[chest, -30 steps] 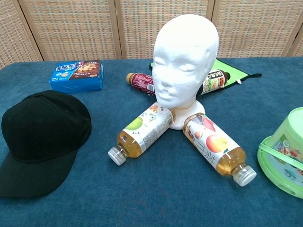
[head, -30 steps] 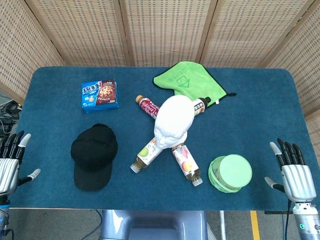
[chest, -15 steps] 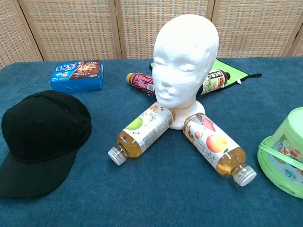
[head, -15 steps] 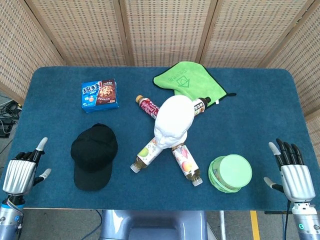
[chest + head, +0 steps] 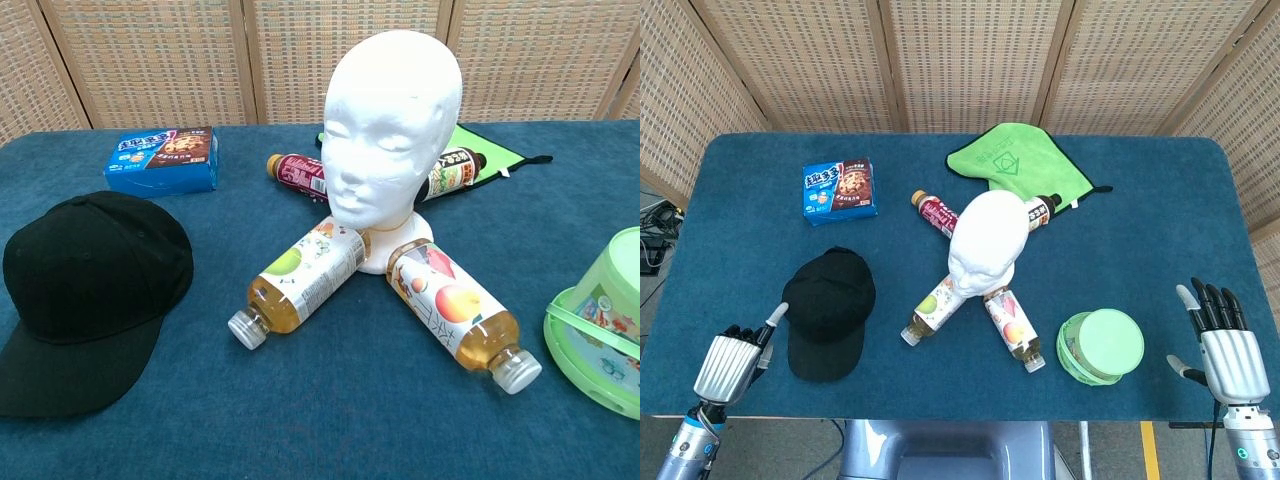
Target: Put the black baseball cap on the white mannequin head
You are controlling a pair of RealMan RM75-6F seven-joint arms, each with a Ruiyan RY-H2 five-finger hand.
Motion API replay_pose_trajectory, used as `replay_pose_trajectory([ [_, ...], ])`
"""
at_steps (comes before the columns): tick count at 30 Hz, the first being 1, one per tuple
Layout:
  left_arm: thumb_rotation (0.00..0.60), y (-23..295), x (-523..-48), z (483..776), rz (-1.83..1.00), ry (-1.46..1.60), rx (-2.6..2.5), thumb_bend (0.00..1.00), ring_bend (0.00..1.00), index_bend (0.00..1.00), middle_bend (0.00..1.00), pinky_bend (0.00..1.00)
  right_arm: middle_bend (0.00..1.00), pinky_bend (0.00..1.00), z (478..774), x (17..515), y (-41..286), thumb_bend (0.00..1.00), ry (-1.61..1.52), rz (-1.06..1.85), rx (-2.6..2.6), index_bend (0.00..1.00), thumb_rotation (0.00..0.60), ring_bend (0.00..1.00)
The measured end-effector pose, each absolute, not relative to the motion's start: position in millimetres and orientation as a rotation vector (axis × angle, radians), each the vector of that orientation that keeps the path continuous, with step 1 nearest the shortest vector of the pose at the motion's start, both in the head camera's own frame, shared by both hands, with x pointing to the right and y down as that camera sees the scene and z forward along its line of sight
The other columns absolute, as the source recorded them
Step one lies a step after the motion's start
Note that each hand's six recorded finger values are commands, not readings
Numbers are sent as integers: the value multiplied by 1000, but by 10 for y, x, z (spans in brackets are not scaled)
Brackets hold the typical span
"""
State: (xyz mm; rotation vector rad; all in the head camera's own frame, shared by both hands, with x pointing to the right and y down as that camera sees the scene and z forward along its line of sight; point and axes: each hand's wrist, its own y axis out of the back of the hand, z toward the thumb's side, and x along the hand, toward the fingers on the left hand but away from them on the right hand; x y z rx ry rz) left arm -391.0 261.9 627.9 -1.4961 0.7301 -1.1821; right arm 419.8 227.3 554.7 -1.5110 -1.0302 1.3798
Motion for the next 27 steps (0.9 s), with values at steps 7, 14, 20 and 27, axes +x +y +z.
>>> replay_pose_trajectory([
  [7,600,2757,-3855,6372,-1178,701,-1540,548,749,73,692,681,0,0,5551,4189,2275,28,-1027,1380,-1518,0,600,0],
  [14,600,2942,-3739,6489,-1184,665,-1617,508,755,70,698,686,0,0,5537,4203,2272,27,-1038,1378,-1521,0,600,0],
  [20,600,2992,-3680,6524,-1186,676,-1643,447,761,70,702,692,0,0,5529,4205,2272,27,-1040,1375,-1522,0,600,0],
  [27,600,3024,-3659,6633,-1229,668,-1689,441,765,71,704,695,0,0,5515,4209,2275,28,-1045,1372,-1520,0,600,0],
])
